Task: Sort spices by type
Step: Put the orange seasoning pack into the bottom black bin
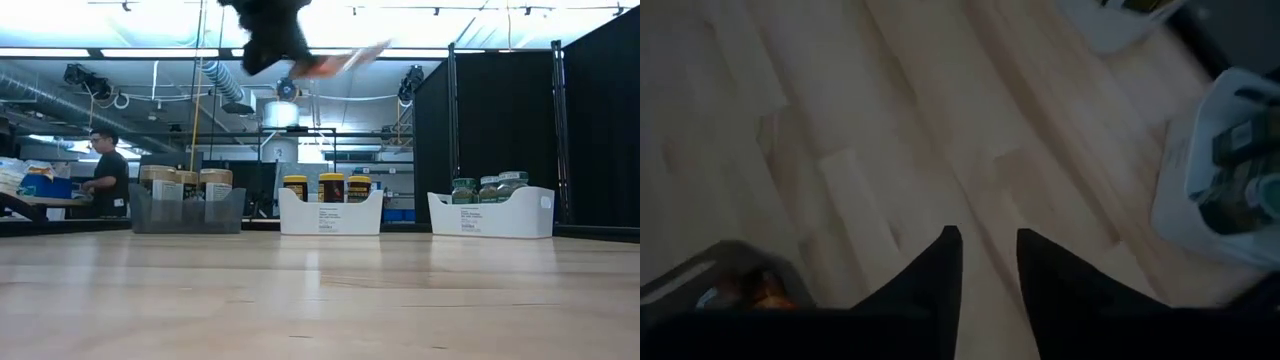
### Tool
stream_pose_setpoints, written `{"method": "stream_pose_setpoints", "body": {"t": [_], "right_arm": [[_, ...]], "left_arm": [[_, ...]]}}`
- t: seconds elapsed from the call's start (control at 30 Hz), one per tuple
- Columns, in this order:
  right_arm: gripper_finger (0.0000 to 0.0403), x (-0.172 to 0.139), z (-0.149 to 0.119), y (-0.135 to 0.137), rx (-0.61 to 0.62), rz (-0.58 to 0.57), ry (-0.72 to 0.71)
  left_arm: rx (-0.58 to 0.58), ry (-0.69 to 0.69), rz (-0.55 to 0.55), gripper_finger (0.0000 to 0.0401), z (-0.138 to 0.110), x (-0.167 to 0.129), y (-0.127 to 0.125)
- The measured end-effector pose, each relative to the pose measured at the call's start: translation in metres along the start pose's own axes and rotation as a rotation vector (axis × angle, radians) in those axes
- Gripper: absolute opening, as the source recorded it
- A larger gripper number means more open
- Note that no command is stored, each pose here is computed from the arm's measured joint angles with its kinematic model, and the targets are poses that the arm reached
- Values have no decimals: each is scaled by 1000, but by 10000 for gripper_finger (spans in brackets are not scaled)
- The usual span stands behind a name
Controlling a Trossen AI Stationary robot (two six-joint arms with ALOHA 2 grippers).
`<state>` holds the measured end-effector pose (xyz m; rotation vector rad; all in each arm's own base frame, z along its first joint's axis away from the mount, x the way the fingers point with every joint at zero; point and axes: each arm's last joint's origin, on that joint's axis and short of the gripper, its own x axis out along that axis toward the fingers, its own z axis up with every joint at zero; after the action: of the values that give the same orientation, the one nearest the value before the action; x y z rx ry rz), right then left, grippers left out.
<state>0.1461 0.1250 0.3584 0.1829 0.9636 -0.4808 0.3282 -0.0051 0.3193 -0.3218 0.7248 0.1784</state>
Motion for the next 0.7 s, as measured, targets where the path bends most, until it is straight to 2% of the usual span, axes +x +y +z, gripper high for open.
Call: {"method": "stream_pose_setpoints", "body": {"t": [0.17,0.33,0.57,0.7], "right_arm": [[89,0,4,-2,50,-40,-120],[69,0,7,-3,33,-74,-198],[33,0,9,-4,-8,-98,-235],[12,0,10,-5,-16,-108,-257]], "left_arm": [[-103,-218,-64,0,10,8,-33],[-196,-328,-92,0,6,27,-62],[-243,-389,-177,0,-10,68,-98],[-238,-406,-221,0,-9,92,-123]]}}
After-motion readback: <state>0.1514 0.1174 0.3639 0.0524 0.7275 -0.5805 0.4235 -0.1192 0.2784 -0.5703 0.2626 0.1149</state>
